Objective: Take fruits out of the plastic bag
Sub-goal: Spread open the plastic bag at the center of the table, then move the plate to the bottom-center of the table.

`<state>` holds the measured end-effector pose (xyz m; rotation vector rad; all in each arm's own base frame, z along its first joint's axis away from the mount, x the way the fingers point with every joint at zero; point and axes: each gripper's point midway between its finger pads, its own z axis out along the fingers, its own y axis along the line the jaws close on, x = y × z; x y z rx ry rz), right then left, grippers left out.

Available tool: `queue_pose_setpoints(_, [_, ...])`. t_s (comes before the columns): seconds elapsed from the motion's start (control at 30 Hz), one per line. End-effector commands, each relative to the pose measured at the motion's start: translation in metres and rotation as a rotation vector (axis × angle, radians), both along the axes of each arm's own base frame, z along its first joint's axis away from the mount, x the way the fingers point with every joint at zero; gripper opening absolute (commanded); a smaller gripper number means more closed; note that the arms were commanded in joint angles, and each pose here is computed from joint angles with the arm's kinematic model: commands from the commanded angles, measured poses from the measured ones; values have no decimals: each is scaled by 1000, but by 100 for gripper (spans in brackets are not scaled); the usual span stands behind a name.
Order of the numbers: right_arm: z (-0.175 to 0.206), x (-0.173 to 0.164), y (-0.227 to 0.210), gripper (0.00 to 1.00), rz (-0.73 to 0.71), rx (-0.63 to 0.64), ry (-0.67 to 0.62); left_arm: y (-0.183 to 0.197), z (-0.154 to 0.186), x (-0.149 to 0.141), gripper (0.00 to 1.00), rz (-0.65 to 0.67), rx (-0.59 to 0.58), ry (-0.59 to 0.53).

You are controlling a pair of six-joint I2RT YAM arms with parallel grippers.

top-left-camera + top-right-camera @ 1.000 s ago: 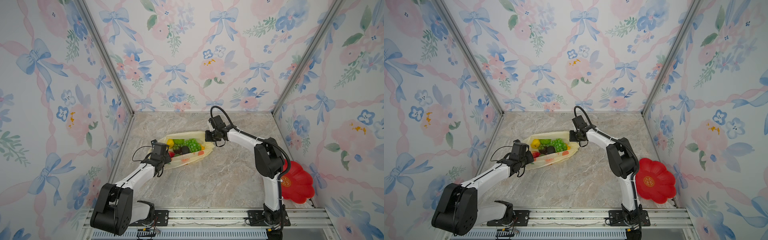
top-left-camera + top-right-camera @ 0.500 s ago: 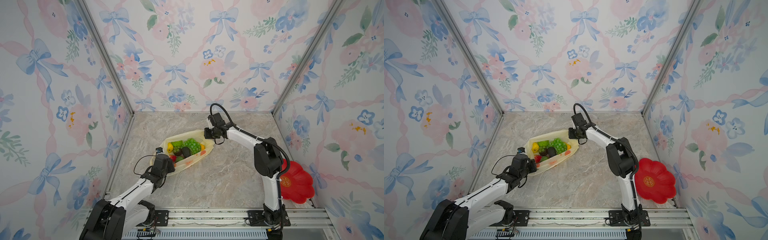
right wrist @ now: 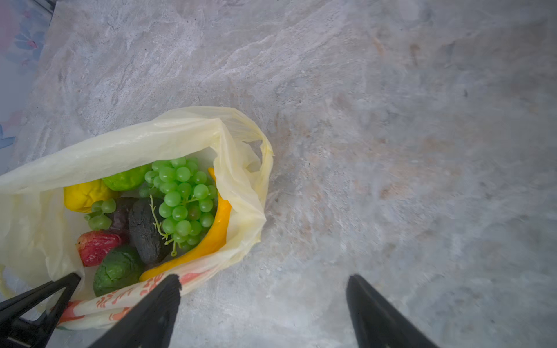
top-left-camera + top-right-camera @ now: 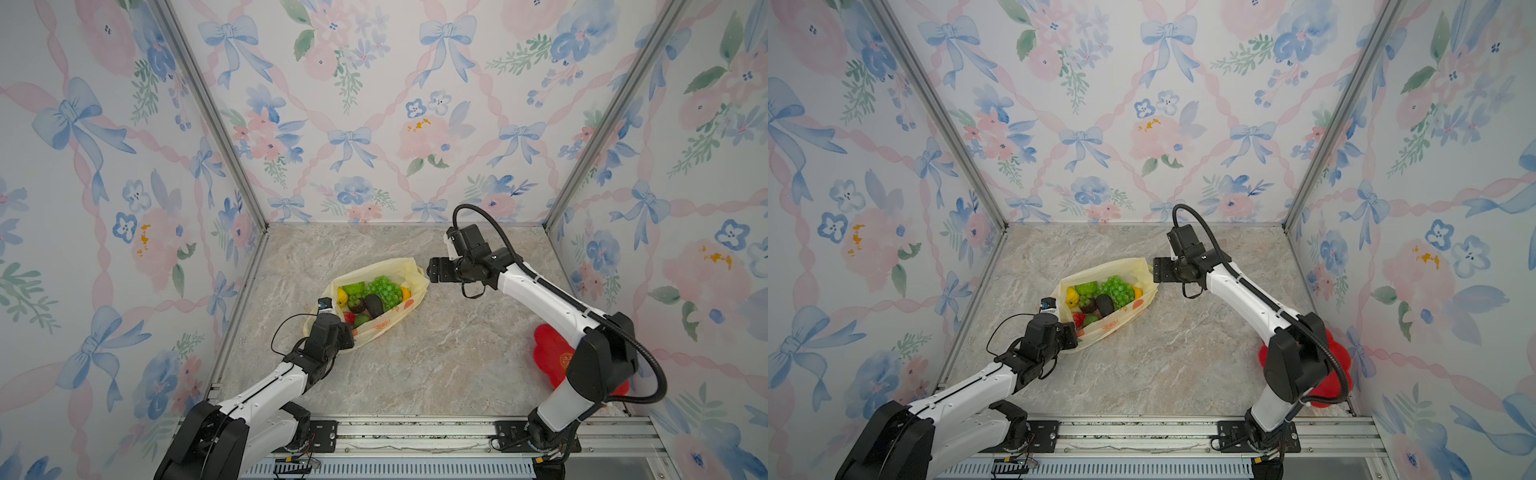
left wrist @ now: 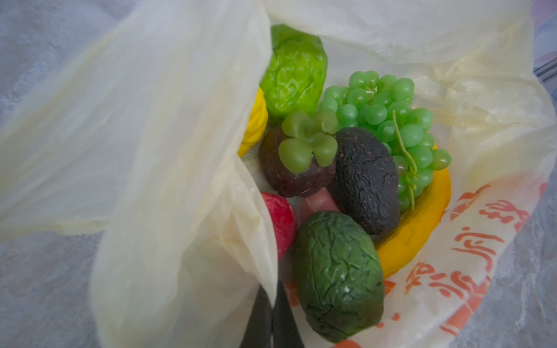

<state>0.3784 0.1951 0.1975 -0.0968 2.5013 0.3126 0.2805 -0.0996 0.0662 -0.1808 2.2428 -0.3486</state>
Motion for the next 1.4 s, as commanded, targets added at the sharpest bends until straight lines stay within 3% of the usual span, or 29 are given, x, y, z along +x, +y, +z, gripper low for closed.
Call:
queue_pose_setpoints(0.0, [-29, -36, -76, 89, -195, -136, 121, -4, 4, 0, 0, -32, 3, -37])
queue_pose_setpoints(0.3, [-63, -103, -196, 98, -625, -140, 221, -8, 3, -2, 0, -47, -12, -45])
queue_pose_setpoints(0.43, [-83, -129, -229, 99, -794, -97, 253, -7, 5, -2, 0, -47, -18, -57])
queue_pose_setpoints(0.53, [-98, -135, -239, 99, -842, -62, 262, -7, 6, -2, 0, -48, -19, -57])
queue_pose_setpoints(0.87, [-151, -128, -223, 99, -808, 2, 406, -8, 6, -2, 0, -50, -20, -62])
queue_pose_setpoints(1.1, [-152, -120, -200, 99, -736, -33, 396, -7, 7, -2, 0, -45, -19, -72])
queue_pose_setpoints(1.37, [-148, -106, -133, 99, -556, -42, 397, -5, 9, -2, 0, -41, -19, -83])
